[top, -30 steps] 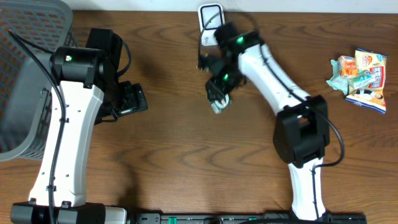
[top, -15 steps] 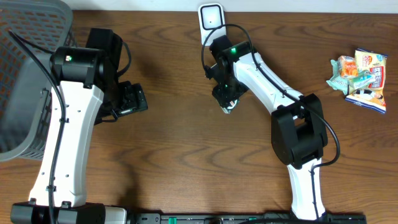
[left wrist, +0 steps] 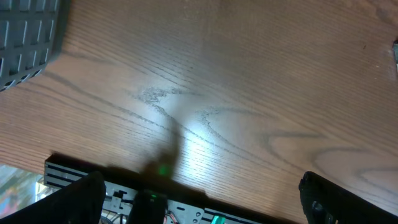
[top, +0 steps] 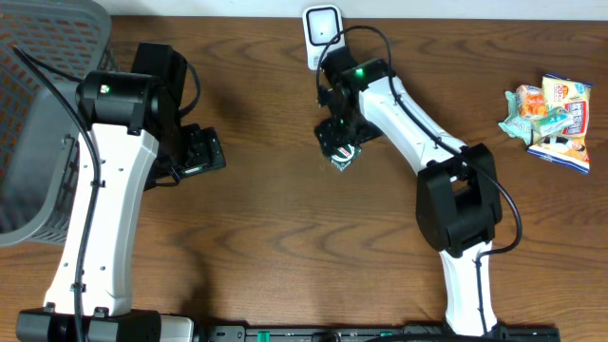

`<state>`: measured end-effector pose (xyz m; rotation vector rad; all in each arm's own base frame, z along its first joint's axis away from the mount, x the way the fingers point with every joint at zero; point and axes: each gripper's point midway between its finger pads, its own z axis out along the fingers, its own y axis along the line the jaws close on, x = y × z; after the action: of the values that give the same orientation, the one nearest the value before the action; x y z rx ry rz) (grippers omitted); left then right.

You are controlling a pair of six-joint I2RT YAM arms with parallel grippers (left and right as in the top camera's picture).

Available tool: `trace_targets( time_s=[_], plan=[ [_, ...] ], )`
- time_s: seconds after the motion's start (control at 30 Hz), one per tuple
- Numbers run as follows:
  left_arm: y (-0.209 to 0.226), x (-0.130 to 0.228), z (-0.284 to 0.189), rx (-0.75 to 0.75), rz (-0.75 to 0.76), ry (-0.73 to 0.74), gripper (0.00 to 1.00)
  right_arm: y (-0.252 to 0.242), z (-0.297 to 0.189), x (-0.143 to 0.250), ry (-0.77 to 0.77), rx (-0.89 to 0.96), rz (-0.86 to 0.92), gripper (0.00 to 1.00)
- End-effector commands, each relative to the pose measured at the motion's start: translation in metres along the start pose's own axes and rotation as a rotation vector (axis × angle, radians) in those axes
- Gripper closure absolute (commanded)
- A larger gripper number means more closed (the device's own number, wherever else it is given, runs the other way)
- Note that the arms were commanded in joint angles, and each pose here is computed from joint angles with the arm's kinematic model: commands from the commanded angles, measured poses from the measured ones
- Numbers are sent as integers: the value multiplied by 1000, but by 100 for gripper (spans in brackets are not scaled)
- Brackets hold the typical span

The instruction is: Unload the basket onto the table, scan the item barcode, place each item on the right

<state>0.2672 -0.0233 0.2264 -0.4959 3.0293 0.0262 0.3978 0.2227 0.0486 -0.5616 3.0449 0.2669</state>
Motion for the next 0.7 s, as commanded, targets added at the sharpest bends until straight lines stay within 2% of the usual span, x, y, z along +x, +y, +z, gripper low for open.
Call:
trace_targets(
  time_s=[0.0, 0.07, 0.1, 0.13, 0.23, 0.27, 0.37, 0.43, 0.53, 0.67],
  plan=[
    [3, -1, 1, -15, -4, 2, 2, 30, -23, -7, -32, -195, 117, 17],
    [3, -1, 1, -15, -4, 1, 2, 38, -25, -6, -24, -236, 116, 17],
    [3, -1, 1, -15, -4, 2, 2, 41, -25, -6, -21, -252, 114, 6],
    [3, -1, 1, -15, -4, 2, 2, 42, -25, -6, -23, -250, 110, 1],
    [3, -1, 1, -15, -4, 2, 2, 30, -22, -8, -35, -176, 132, 1],
    [3, -1, 1, -15, -4, 2, 2, 23, -21, -8, -36, -135, 188, 1],
    [3, -1, 1, -15, -4, 1, 2, -11, -20, -1, -39, 46, 543, 1],
    [3, -1, 1, -15, -4, 2, 2, -25, -21, 3, -52, 117, 712, 1],
    [3, -1, 1, -15, -4, 1, 2, -24, -19, 2, -61, 107, 821, 1],
    [3, -1, 1, -15, -4, 2, 2, -13, -9, -5, -92, 81, 813, 1]
  ],
)
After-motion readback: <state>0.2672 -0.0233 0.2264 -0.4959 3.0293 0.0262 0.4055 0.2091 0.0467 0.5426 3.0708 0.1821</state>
